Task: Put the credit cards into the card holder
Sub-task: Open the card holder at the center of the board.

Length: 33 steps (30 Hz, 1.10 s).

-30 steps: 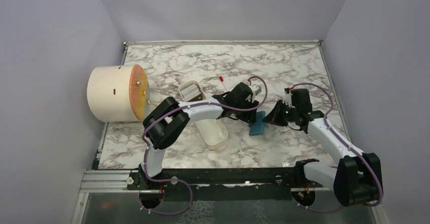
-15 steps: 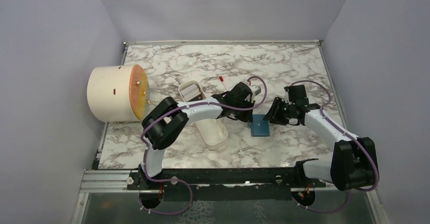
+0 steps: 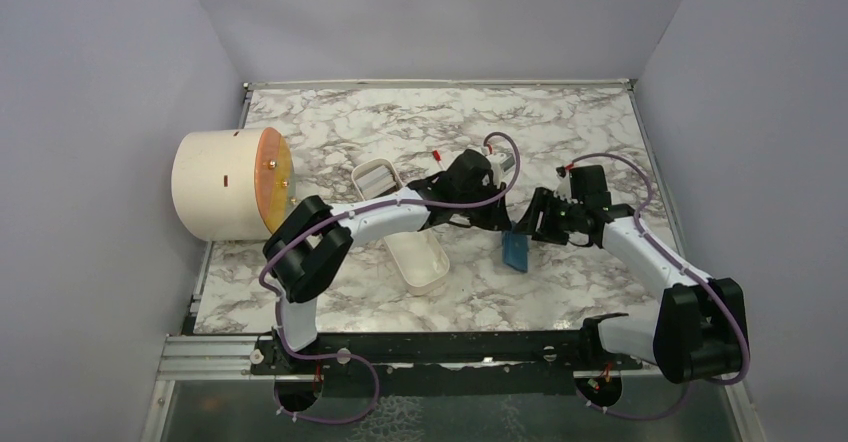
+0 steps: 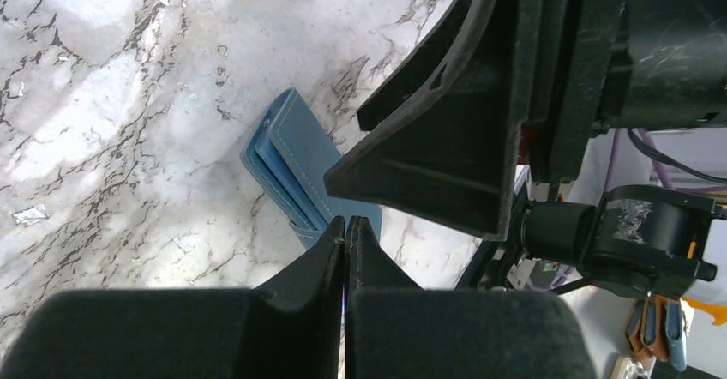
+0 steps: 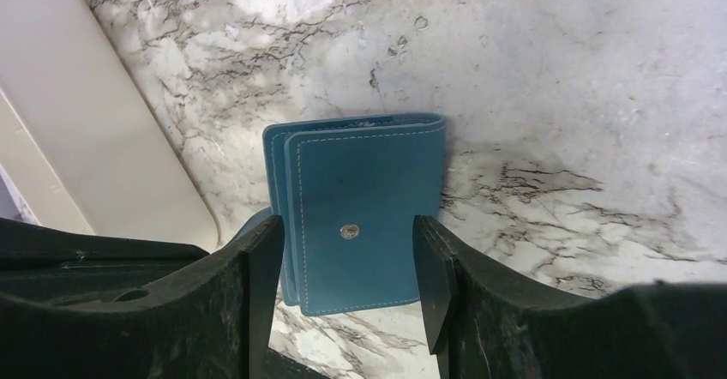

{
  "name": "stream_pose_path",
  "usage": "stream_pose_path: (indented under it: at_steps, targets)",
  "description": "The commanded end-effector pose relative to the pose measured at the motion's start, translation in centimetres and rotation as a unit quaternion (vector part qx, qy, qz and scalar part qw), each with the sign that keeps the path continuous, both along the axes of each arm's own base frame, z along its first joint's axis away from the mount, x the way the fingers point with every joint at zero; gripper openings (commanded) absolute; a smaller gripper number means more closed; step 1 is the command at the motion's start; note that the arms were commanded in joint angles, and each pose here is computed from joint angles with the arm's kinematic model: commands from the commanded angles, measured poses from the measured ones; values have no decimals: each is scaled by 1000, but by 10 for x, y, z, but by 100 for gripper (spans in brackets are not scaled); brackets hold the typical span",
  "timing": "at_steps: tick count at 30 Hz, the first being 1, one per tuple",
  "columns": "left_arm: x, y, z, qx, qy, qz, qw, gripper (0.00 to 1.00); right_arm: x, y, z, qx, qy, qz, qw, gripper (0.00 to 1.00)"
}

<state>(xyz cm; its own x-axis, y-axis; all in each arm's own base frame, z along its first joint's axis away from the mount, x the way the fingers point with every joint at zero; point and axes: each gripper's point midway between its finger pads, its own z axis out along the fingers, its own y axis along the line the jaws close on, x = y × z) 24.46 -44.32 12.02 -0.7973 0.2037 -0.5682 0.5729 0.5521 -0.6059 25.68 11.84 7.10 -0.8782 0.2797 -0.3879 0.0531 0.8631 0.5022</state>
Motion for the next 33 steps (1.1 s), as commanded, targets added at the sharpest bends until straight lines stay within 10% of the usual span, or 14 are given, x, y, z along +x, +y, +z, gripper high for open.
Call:
stream_pose_path:
  at_steps: [1,16,26,33]
  targets:
    - [2,-10,45,-54,-17,-4,998,0,-4,12,2,26,-3,33,999,58]
    - [4,-9,56,-64,-24,8,998,0,-5,5,-9,12,8,14,1000,55]
    - [24,15,31,8,-64,35,997,0,-1,-21,-16,-54,5,-37,998,24]
    - [40,34,11,40,-63,54,996,0,5,-25,-15,-63,1,-51,997,30]
